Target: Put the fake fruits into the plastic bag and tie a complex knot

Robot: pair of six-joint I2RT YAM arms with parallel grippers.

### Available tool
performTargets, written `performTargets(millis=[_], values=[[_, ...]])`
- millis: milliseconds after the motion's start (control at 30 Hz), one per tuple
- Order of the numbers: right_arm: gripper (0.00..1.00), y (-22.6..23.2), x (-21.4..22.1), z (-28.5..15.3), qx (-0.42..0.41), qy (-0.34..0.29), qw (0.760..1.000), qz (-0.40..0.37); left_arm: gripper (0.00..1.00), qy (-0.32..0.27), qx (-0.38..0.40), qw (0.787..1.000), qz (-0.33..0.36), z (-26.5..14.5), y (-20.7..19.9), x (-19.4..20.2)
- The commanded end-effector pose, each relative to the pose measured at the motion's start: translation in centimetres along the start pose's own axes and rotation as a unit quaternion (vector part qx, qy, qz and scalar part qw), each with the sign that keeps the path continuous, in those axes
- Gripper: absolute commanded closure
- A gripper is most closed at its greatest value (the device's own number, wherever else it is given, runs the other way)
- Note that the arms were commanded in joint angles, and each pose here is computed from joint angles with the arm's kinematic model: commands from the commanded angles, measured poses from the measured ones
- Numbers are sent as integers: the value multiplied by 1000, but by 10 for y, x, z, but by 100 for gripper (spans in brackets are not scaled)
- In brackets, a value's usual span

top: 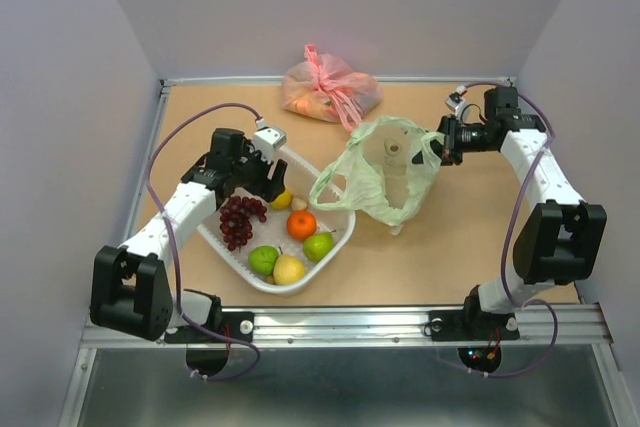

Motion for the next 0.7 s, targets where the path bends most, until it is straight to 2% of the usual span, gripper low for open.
performTargets(millis=[0, 133, 267, 367, 400, 533, 667], values=[[100, 3, -2, -5, -30, -1, 999, 27, 21, -37, -17, 999, -2, 15, 5, -8], [100, -2, 1, -5, -39, 3, 998, 50, 23, -33, -35, 999, 2, 30, 7, -6], [100, -5, 2, -4, -44, 6, 997, 62, 32, -20, -45, 999, -17, 41, 9, -7], [100, -5, 3, -5, -44, 6, 997, 65, 46, -15, -25, 999, -22, 46, 5, -6], [100, -6, 3, -5, -40, 5, 997, 66, 61, -15, -15, 1000, -23, 46, 2, -6], [100, -6, 2, -7, -37, 1, 997, 73, 96, -1, -7, 999, -33, 35, -2, -12], [100, -2, 2, -9, -42, -1, 996, 75, 100, -73, 39, 997, -11, -14, -25, -54]])
Point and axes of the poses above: each gripper's point midway between its finger pads, its own z axis out along the fingers, its own y axis along the line the jaws close on, x = y × z, the point moved 6 cm from there along -z, back along the fingers, and after that the axes turned 1 degree about -z, right-handed, at the moved point
